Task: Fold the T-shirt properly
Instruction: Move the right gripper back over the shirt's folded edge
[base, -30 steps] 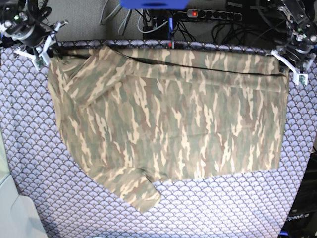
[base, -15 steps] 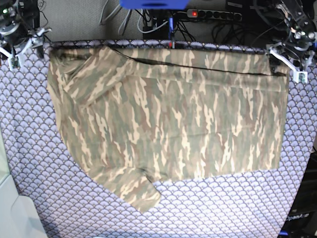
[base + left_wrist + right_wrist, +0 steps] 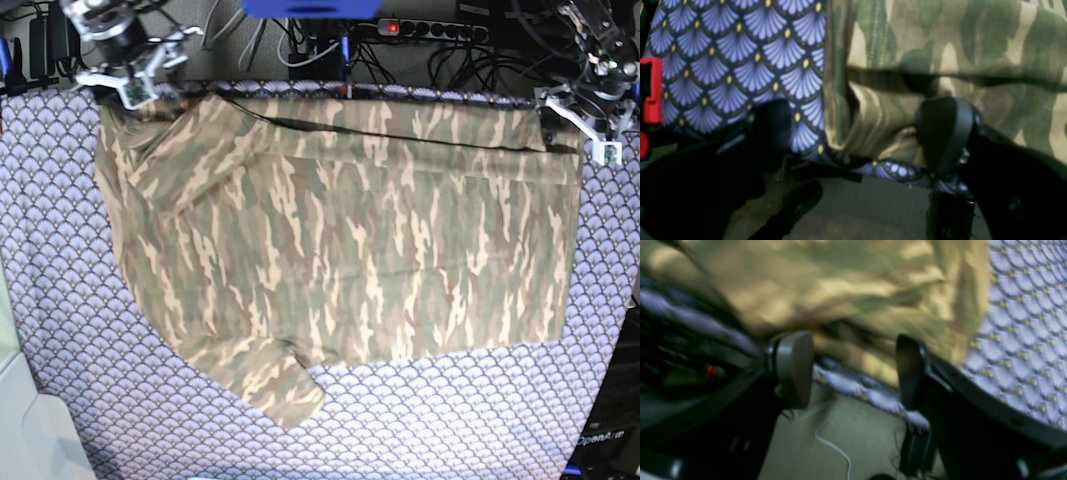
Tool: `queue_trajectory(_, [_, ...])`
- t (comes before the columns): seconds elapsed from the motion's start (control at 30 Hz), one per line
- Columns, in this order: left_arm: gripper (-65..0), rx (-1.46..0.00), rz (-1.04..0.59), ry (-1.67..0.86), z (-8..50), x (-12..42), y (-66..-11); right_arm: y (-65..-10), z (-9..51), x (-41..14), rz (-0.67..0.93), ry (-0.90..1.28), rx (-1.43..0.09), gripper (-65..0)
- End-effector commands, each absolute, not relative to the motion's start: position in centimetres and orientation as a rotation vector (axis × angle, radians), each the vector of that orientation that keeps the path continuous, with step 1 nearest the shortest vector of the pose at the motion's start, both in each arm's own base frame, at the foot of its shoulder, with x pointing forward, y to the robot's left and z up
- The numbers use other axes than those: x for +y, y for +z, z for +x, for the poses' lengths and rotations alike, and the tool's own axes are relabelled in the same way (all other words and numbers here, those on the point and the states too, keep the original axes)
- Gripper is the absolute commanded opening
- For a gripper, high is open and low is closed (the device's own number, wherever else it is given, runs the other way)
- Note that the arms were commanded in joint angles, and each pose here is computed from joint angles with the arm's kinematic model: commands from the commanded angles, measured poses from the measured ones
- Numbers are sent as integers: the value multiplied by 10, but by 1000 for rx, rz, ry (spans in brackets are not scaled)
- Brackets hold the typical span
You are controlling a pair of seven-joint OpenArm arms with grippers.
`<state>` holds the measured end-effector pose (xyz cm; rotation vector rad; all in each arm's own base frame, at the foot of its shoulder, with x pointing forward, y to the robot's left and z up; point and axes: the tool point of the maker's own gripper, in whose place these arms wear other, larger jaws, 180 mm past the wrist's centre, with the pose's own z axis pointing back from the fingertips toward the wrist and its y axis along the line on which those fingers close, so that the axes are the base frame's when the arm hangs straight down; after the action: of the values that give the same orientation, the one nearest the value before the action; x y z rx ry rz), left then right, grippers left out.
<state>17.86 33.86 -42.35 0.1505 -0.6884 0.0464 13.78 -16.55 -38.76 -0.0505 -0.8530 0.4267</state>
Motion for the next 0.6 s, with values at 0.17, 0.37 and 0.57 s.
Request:
queue_trajectory(0.17, [-47, -682, 163, 27, 178, 342, -420, -374, 141, -157, -55, 447, -936, -254])
queue_trajectory(0.37, [-47, -686, 157, 32, 180, 339, -421, -380, 123, -138, 9, 465, -904, -256])
queue_trajectory(0.57, [-47, -693, 152, 32, 183, 337, -421, -378, 112, -117, 80, 474, -927, -256])
